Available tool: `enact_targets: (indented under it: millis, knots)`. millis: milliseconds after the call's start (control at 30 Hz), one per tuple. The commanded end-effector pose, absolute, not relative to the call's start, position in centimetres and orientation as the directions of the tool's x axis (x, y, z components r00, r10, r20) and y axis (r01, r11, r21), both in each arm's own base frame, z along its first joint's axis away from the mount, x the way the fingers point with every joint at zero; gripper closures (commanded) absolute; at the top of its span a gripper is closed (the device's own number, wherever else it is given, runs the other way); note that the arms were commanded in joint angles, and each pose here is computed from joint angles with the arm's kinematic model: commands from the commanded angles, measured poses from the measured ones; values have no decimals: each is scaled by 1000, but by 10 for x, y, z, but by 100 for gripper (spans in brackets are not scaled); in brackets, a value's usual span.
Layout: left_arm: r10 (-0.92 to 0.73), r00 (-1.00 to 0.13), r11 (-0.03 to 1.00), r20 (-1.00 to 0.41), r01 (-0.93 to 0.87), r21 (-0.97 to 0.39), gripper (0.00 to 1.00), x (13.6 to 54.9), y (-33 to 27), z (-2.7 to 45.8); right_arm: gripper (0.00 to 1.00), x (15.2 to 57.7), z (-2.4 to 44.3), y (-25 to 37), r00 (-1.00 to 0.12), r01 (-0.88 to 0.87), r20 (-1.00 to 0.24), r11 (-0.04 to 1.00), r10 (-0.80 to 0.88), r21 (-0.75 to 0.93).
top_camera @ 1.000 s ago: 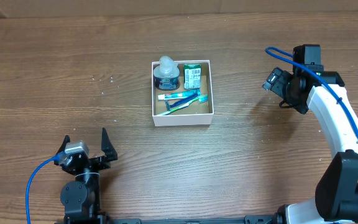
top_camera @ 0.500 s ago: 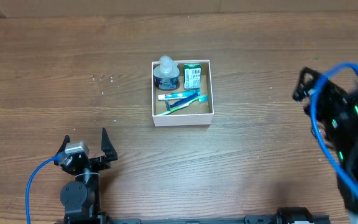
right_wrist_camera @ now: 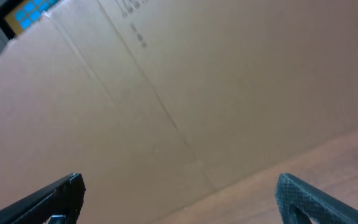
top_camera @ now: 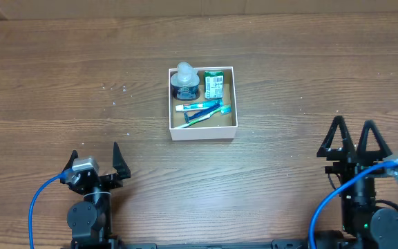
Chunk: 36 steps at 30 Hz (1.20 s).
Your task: Pack container
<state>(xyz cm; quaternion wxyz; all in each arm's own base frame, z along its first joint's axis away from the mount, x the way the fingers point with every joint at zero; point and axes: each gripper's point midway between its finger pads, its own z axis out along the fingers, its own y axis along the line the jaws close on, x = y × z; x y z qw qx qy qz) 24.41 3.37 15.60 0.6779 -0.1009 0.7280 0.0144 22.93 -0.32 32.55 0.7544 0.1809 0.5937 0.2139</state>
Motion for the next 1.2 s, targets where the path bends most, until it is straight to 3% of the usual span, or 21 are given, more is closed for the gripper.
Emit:
enact_targets:
  millis: [0, 200, 367, 567, 667, 1033, 1167]
  knots:
    - [-110, -54, 982, -992, -163, -100, 0, 244, 34, 157, 0, 227, 294, -2, 207, -116, -818, 844, 536, 524]
    - [-110, -54, 982, -992, -163, -100, 0, 244, 34, 157, 0, 236, 242, -2, 156, -77, -859, 873, 488, 482]
    - [-110, -54, 982, -992, -163, -100, 0, 244, 34, 157, 0, 246, 187, -2, 48, -11, -874, 876, 483, 483]
    - [-110, -54, 982, -992, -163, -100, 0, 244, 34, 157, 0, 246, 170, -3, -15, 24, -897, 897, 441, 440]
    - [-110, -54, 982, -992, -163, -100, 0, 244, 34, 157, 0, 246, 169, 3, -30, -11, -943, 943, 332, 333]
    - [-110, -54, 982, -992, -163, -100, 0, 244, 34, 157, 0, 246, 169, 4, -27, -19, -996, 996, 85, 86]
    - [-110, -54, 982, -992, -163, -100, 0, 244, 34, 157, 0, 246, 169, 4, -27, -21, -997, 998, 66, 66]
